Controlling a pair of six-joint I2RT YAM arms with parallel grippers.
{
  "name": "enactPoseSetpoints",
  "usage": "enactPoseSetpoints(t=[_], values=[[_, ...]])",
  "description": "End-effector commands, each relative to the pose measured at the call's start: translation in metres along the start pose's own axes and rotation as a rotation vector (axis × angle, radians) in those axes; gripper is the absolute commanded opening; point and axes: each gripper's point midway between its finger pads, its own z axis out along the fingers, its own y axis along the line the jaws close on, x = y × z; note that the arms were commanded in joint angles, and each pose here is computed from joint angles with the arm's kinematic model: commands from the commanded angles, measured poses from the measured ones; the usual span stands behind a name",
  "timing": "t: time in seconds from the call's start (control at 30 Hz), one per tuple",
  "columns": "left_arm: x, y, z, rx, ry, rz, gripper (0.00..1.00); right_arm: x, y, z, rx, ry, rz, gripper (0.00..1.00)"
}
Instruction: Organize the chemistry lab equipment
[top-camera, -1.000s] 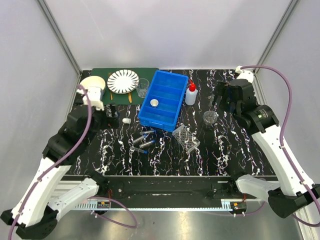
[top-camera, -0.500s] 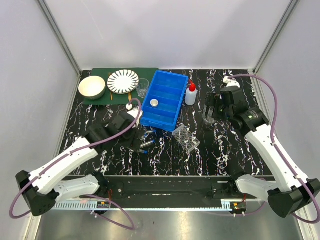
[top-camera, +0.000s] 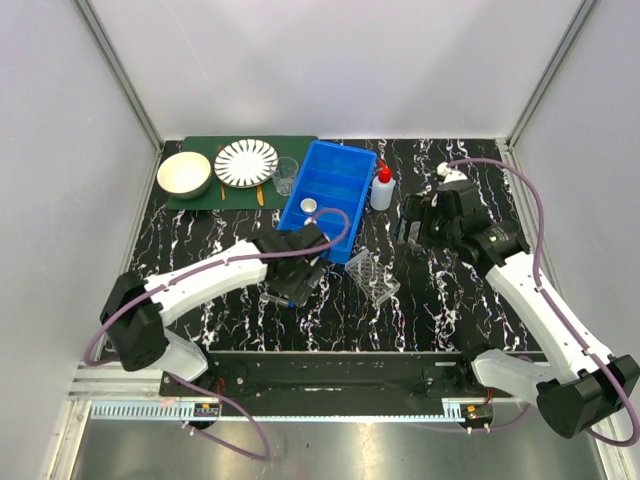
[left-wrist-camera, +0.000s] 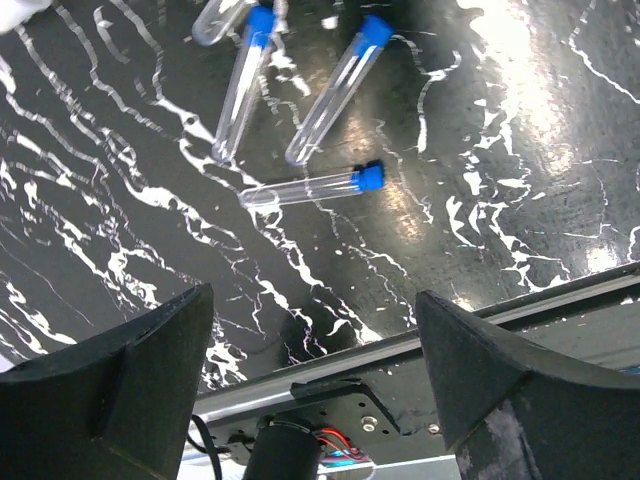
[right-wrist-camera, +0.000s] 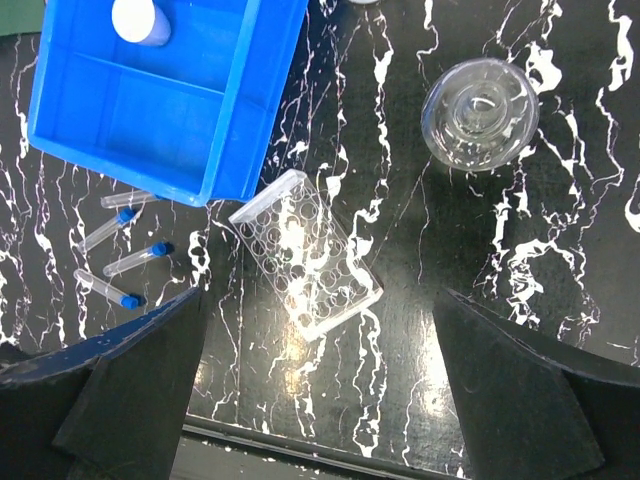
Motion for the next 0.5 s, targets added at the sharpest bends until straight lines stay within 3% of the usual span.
enactPoseSetpoints(t=[0.0,0.1,0.33,0.47], values=[[-0.017,-0.016,0.005,-0.041,-0.006,0.170,0.87,0.001,0.010,0.002,-0.063,-0.011,0.004,1.00],[-0.024,-0.020,0.024,-0.127,0.023,0.259,0.89,0.004,0.013,0.005,-0.077,0.003,0.000,1.00],[-0.041,-0.046,0.029,-0.008,-0.098,0.341,0.94,0.009,0.011,0.004,-0.082,0.002,-0.007,1.00],[-0.037,-0.050,0.043,0.041,-0.087,0.360,0.94,0.010,0.016,0.004,-0.112,0.008,-0.002,1.00]])
